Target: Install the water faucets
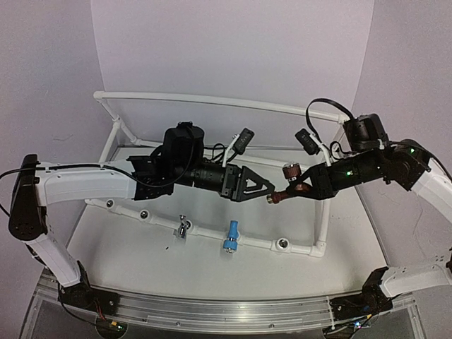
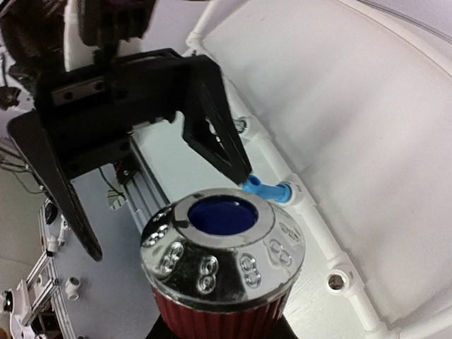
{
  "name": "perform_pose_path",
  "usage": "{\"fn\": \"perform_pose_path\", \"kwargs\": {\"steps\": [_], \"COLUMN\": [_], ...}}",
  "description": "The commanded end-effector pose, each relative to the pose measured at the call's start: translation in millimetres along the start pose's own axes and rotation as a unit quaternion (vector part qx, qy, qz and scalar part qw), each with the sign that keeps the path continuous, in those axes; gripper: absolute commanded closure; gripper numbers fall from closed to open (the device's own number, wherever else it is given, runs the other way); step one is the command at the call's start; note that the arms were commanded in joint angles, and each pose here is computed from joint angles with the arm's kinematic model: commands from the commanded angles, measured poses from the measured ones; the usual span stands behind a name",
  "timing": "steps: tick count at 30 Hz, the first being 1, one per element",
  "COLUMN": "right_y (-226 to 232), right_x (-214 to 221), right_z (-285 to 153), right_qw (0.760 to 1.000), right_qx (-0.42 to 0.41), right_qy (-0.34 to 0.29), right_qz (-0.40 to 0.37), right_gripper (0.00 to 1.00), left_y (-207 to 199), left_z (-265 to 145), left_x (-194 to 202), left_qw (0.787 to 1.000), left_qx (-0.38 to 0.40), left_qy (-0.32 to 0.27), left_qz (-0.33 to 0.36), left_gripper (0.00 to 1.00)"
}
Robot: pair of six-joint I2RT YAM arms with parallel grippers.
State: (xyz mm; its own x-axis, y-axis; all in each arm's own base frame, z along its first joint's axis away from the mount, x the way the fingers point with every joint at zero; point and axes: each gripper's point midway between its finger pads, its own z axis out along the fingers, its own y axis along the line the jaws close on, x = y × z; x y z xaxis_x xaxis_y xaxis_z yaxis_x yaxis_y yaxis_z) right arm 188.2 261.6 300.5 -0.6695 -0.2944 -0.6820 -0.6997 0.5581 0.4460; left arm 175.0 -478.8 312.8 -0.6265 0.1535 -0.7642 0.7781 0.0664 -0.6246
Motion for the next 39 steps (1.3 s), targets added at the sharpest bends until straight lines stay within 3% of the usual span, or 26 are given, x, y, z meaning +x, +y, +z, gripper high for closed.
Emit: {"fn": "perform_pose_path", "kwargs": {"steps": [1, 9, 14, 18, 21, 25, 29, 32, 35, 39], "right_y": [-47, -83, -103, -111, -104, -97, -109, -88, -48, -11], "right_x": [9, 66, 85, 67, 55, 7, -12, -9, -13, -7], "right_z": [-3, 20, 29, 29, 31, 18, 8, 9, 11, 16], "right_qw": [0.988, 0.966, 0.959, 0.964, 0.968, 0.97, 0.955, 0.97, 0.991, 0.999], "right_qx": [0.124, 0.183, 0.22, 0.241, 0.228, 0.241, 0.29, 0.234, 0.131, 0.022], "right_qy": [-0.02, 0.046, 0.078, 0.079, 0.076, 0.03, 0.032, 0.031, 0.016, 0.029], "right_qz": [0.089, 0.179, 0.158, 0.074, 0.067, 0.011, -0.057, -0.057, -0.031, 0.018], "right_gripper": [1.0, 1.0, 1.0, 1.0, 1.0, 1.0, 1.0, 1.0, 1.0, 1.0], "left_y": [42, 80, 91, 97, 97, 99, 97, 82, 49, 23], "left_z": [-35, -65, -70, -72, -73, -76, -76, -60, -36, -8], "left_x": [-37, -38, -30, -25, -25, -25, -25, -20, 2, 27], "left_qw": [0.98, 0.945, 0.937, 0.934, 0.934, 0.93, 0.932, 0.955, 0.986, 0.997], "left_qx": [-0.174, -0.284, -0.304, -0.314, -0.316, -0.324, -0.323, -0.263, -0.135, -0.021], "left_qy": [-0.097, -0.156, -0.157, -0.157, -0.156, -0.16, -0.157, -0.135, -0.089, -0.002], "left_qz": [-0.02, -0.054, -0.066, -0.064, -0.062, -0.059, -0.053, -0.013, 0.037, 0.07], "left_gripper": [0.04, 0.03, 0.03, 0.03, 0.03, 0.03, 0.03, 0.02, 0.04, 0.1]}}
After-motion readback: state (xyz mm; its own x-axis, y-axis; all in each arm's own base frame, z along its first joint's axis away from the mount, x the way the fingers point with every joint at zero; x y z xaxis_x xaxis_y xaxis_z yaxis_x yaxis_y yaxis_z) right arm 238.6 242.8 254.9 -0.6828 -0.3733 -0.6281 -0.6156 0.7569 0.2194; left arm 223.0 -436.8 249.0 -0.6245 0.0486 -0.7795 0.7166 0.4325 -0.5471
